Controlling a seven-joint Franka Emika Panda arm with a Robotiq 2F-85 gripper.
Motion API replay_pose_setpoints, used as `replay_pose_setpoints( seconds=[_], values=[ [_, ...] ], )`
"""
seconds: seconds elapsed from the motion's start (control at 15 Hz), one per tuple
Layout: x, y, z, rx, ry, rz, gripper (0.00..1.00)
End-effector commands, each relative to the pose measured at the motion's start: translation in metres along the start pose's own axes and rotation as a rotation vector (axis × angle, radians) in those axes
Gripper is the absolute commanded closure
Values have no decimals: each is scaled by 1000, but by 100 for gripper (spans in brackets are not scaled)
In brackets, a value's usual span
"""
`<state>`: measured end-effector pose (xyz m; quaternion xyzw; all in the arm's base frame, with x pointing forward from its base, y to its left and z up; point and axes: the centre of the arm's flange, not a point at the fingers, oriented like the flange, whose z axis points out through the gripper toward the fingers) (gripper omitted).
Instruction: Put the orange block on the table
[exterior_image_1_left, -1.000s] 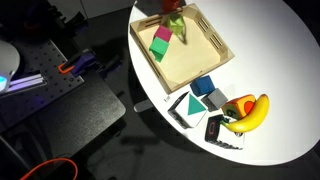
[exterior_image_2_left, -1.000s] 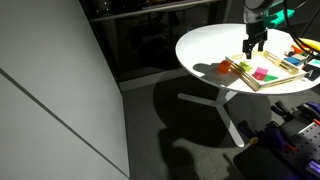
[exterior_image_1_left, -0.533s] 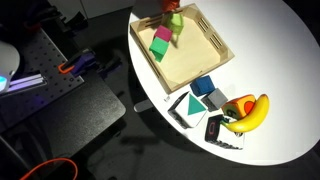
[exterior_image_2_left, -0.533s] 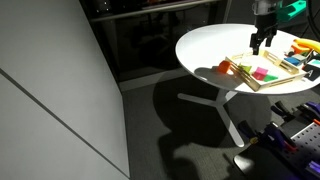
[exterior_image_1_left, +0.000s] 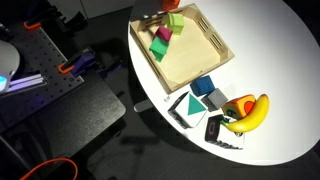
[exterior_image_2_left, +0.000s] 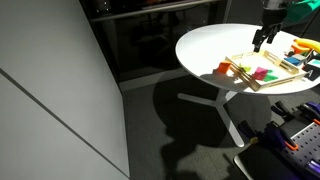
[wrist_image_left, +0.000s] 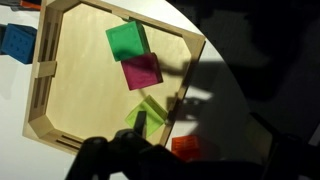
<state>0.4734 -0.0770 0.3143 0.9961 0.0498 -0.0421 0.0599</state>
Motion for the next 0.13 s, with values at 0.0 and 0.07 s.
replay_pose_setpoints(
  seconds=[0.0,0.07],
  values=[
    [-2,-1,0,0,3,0,0],
    [-3,-1,0,1,3,0,0]
  ],
)
